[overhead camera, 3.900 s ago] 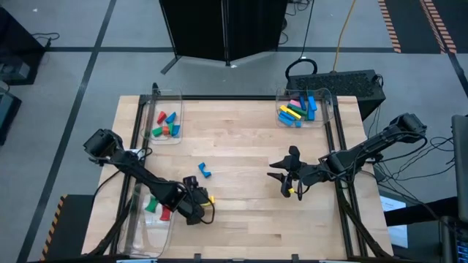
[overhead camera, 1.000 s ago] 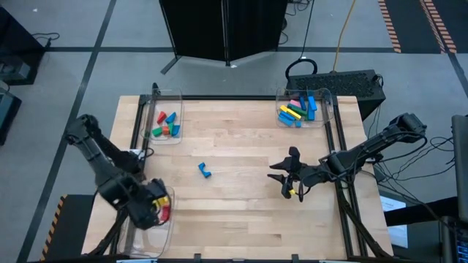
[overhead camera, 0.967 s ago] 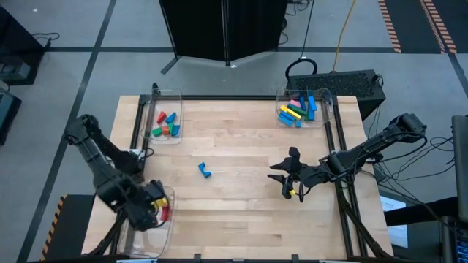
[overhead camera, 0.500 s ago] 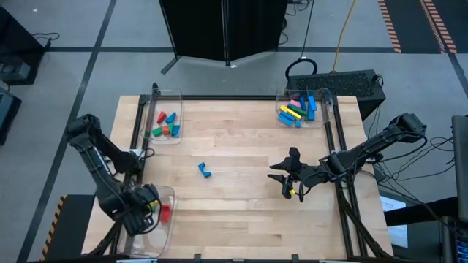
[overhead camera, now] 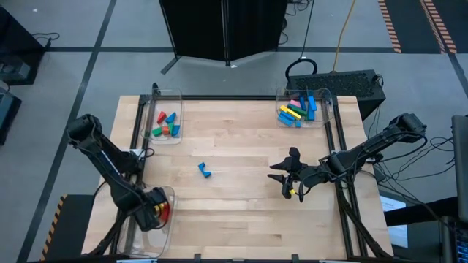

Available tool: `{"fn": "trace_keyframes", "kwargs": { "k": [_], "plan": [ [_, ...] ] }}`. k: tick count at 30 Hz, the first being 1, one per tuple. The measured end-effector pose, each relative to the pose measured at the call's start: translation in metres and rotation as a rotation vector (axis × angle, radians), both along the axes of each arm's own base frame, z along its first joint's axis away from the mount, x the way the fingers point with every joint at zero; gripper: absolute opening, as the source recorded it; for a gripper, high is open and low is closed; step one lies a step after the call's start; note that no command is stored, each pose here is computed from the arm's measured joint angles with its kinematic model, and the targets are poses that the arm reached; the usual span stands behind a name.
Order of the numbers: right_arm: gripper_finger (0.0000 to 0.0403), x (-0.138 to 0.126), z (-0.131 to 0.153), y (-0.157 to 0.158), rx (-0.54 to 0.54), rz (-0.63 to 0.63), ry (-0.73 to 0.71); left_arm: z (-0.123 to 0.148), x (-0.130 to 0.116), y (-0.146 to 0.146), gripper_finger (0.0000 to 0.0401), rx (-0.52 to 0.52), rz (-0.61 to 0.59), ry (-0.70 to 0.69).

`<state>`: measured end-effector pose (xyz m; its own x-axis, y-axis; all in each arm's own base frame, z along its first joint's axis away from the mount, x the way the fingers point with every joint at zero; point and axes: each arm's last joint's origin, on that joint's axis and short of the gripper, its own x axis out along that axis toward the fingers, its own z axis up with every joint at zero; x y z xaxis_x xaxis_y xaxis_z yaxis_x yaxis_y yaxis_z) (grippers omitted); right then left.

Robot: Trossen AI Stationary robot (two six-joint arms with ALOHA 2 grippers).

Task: Sort blocks by size
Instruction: Put the yellow arch block into the bottom left transparent bin, then put the blue arch block into the bottom left transparent bin

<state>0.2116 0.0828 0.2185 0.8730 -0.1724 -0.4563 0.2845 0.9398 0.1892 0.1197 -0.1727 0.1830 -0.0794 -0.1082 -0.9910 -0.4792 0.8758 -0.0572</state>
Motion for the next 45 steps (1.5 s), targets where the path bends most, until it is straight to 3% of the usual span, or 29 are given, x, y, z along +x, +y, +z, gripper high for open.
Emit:
{"fn": "trace_keyframes", "kwargs": {
  "k": [9,23,28,34,42,45],
  "plan": [
    [0.0148,0.0,0.0,0.0,0.0,0.0,0.0,-0.004,0.002,0.001,0.0136,-0.003,-0.017,-0.035],
    [0.0148,0.0,0.0,0.0,0.0,0.0,0.0,-0.004,0.001,0.0,0.0251,-0.021,-0.008,-0.008],
    [0.0148,0.0,0.0,0.0,0.009,-0.005,-0.002,0.003,0.002,-0.005,0.0256,-0.089,-0.044,0.038],
    [0.0148,0.0,0.0,0.0,0.015,-0.008,-0.003,0.027,0.011,-0.015,0.0256,-0.128,-0.124,-0.063],
    [0.0148,0.0,0.0,0.0,0.0,0.0,0.0,0.058,0.024,-0.008,0.0256,0.021,-0.172,-0.195],
    [0.0148,0.0,0.0,0.0,-0.012,0.006,0.002,0.065,0.032,0.002,0.0256,0.097,-0.135,-0.214]
  ]
}}
